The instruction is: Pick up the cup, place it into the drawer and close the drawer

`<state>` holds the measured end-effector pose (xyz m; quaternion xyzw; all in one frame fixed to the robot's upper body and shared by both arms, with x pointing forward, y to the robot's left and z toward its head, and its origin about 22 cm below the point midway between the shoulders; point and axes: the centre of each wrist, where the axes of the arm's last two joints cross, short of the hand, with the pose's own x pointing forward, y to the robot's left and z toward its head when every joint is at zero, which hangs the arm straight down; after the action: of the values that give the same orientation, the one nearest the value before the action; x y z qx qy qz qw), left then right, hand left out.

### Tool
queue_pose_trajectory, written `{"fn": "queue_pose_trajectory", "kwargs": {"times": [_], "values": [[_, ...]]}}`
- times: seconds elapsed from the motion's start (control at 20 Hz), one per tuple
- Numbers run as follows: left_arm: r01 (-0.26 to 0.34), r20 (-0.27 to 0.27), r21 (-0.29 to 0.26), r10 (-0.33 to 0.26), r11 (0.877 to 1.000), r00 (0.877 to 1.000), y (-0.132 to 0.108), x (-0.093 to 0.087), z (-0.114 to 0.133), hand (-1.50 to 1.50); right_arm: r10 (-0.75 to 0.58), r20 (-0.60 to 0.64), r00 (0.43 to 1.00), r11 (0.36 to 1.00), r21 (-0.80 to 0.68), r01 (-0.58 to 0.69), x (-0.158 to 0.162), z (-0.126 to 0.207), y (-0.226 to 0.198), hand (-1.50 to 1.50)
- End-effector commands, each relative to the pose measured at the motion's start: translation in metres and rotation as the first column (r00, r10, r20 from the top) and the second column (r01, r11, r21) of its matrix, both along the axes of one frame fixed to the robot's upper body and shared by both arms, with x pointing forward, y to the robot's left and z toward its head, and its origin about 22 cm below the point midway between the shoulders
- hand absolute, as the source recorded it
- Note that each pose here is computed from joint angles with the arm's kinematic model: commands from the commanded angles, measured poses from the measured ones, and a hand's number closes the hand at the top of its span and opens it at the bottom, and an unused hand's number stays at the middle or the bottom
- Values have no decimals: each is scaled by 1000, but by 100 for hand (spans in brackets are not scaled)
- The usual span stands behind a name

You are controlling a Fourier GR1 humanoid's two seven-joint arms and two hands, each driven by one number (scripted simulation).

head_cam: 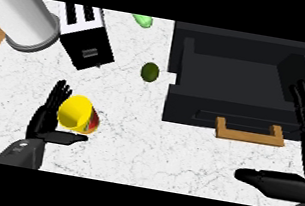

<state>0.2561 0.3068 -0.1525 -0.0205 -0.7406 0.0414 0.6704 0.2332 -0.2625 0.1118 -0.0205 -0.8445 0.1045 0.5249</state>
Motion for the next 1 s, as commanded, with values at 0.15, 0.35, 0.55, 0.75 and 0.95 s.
{"fn": "queue_pose_trajectory", "kwargs": {"times": [0.15, 0.35, 0.55, 0.75, 0.95], "values": [[114, 114, -131, -99, 985, 989, -8, 9, 3, -150, 14, -5, 1000, 1000, 7, -14, 11, -3, 4, -150], [117, 148, -185, -90, 976, 985, -16, 12, 4, -150, 23, -3, 1000, 1000, -4, -23, 2, 0, -3, -150], [199, 167, -250, -160, 947, 973, -26, 6, -2, 150, 3, -31, 1000, 1000, 18, -3, 10, -6, 16, -150], [251, 183, -320, -200, 914, 963, -44, 22, 6, 150, 21, -24, 999, 1000, 12, -21, 12, 4, 2, -150], [266, 240, -324, -193, 908, 951, -57, 30, 11, 150, -4, -24, 1000, 1000, -4, 4, 4, -2, -3, -150]]}}
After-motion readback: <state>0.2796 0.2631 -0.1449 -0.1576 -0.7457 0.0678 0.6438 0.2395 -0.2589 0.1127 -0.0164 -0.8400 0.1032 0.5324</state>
